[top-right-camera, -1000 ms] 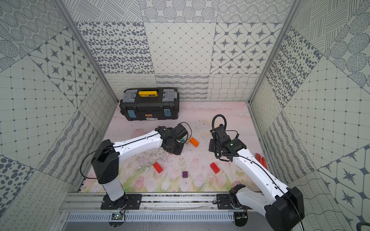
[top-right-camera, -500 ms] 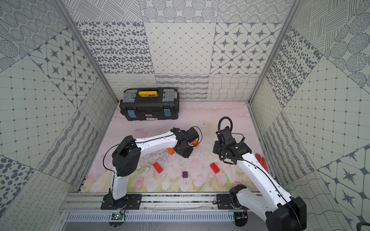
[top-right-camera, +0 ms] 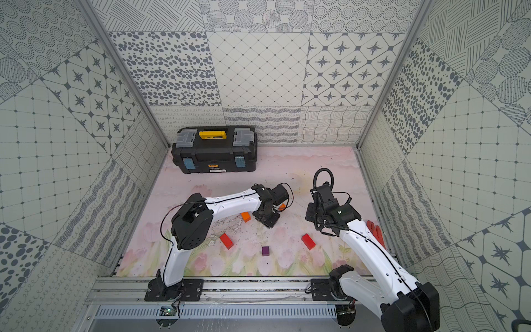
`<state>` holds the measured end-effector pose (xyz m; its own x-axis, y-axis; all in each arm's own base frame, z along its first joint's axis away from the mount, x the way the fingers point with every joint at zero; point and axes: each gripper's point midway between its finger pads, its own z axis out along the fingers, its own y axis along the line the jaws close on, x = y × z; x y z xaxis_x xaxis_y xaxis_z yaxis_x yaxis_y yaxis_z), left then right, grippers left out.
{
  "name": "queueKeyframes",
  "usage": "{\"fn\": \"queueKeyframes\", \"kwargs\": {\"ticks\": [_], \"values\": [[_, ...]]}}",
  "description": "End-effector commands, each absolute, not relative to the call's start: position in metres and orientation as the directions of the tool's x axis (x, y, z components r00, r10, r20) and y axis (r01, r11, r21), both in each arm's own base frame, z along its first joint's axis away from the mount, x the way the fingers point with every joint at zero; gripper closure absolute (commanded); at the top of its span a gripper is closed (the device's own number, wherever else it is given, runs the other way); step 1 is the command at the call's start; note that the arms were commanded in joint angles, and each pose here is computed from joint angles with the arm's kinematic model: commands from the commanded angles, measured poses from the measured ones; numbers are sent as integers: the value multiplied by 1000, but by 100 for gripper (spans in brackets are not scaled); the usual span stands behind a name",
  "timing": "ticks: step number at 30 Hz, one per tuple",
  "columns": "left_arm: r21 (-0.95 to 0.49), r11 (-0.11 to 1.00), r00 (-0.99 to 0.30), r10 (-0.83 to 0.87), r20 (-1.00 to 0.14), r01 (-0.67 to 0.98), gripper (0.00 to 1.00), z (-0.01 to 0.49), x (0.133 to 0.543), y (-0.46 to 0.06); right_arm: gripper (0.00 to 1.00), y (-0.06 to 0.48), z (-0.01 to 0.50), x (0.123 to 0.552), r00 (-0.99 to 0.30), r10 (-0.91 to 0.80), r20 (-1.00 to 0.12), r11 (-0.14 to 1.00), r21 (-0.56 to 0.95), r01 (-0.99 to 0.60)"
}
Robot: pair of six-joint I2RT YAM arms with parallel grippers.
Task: Assemble a heart with building blocks
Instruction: Assemble the building block at the center of the board.
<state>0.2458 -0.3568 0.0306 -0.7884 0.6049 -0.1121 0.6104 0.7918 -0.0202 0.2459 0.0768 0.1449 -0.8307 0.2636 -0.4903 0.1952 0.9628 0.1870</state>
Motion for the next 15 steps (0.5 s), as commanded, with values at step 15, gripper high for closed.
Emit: {"fn": "queueKeyframes", "kwargs": {"ticks": [15], "values": [[3,776,-766,622,-163,630,98,43,264,-368,56,79,152,253,-823,253,-508,965,192,179]]}}
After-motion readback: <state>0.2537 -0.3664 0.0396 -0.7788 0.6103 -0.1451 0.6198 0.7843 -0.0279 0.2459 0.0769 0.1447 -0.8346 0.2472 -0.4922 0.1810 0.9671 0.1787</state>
